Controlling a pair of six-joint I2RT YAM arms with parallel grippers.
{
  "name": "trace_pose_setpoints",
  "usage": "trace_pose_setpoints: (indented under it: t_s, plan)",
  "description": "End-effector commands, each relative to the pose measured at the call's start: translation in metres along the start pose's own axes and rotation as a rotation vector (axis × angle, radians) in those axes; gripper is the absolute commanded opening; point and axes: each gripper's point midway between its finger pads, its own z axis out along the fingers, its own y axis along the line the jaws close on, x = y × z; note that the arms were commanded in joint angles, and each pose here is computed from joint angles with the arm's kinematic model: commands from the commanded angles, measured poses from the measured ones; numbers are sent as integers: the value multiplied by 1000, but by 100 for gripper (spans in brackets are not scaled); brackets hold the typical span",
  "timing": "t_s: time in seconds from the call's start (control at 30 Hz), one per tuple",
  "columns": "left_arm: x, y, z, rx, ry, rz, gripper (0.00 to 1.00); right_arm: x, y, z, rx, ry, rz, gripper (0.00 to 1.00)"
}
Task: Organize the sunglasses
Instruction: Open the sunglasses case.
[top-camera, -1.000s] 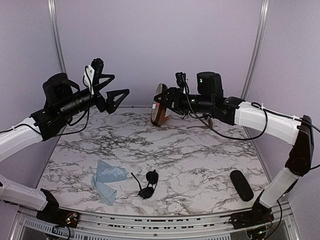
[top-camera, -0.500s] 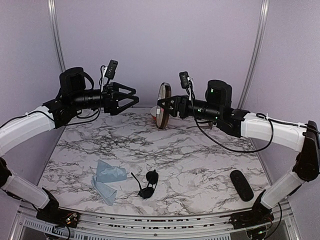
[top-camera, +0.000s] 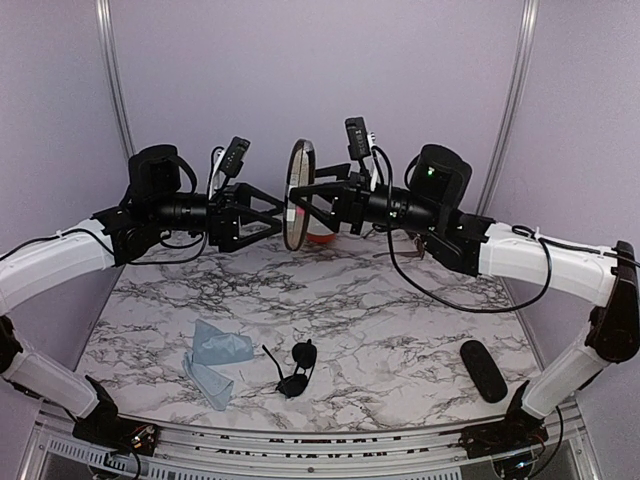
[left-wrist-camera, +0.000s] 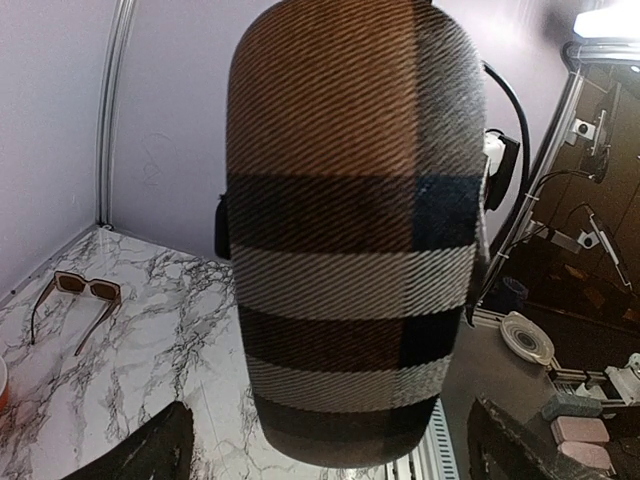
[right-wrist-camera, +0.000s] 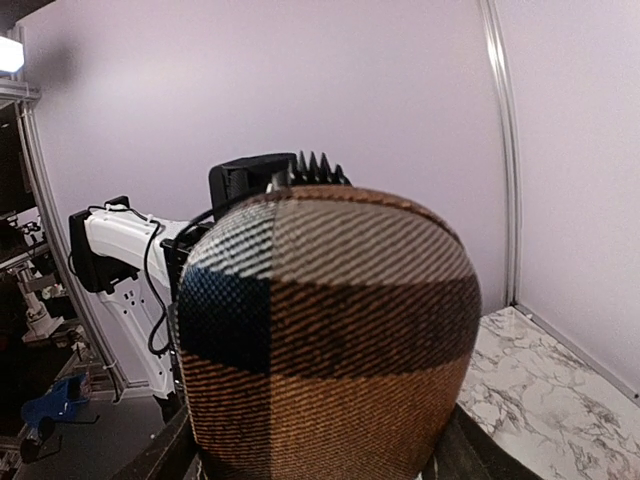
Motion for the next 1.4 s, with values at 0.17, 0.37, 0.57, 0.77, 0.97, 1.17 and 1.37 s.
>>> trace_pose_setpoints:
  t_s: [0.17,0.37,0.57,0.77,0.97,1.17,1.37]
  plan:
    - [-2,-16,3,38,-17,42,94,-35,26,16,-99,-82,-73,44]
    - [0,-12,7,35,-20,29,90,-23,23,22,-112,-57,-58,44]
    - [0,-11,7,33,-24,35,78,-16,23,22,-111,-34,-89,43]
    - [0,-13,8,49,-26,27,65,-9,22,20,-107,-11,-102,43]
    - [-2,-11,8,46,-36,13,48,-6,25,20,-128,-7,-96,43]
    - [-2,-10,9,45,-39,16,34,-6,17,16,-60,20,-64,79]
    - [-10,-6,12,39,-53,-1,33,7,11,1,14,70,-42,100]
